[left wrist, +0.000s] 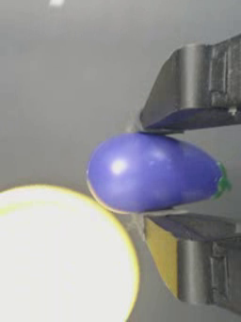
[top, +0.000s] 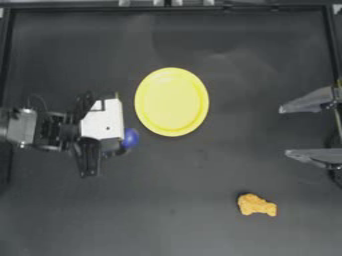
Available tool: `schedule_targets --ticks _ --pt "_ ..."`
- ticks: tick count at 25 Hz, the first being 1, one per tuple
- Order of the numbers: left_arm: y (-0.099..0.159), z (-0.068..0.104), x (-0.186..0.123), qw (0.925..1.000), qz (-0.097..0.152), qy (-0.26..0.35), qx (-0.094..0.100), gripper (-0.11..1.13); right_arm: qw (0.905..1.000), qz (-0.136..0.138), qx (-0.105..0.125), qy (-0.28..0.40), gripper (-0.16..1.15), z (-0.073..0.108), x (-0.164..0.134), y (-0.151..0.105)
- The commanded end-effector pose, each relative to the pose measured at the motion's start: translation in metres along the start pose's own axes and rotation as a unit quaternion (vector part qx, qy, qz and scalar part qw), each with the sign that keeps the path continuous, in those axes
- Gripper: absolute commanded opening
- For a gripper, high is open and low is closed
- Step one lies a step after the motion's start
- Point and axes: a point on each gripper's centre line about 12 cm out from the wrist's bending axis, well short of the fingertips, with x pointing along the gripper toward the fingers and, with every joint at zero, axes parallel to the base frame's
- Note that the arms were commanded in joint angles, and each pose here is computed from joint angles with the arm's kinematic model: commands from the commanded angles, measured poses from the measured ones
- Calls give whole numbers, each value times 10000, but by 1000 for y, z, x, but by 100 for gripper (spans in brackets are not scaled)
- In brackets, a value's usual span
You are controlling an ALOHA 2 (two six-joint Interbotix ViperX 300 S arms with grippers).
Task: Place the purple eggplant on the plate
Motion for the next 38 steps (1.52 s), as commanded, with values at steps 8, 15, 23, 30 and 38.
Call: schedule_targets --ticks 8,15,23,30,38 --pt "50 45 37 9982 408 -173 393 33 10000 -5 14 -84 99 4 3 0" --pt "79 48 67 9979 551 -104 310 33 9999 -4 -1 -115 99 2 4 0" --pt "106 40 92 9982 591 14 86 32 9999 -13 20 -169 99 -1 2 0" --pt "118 39 120 9989 442 181 22 32 9999 -83 15 -148 99 -2 2 -3" --pt "121 34 141 9993 196 316 -90 32 9999 -110 42 -111 99 -6 1 -4"
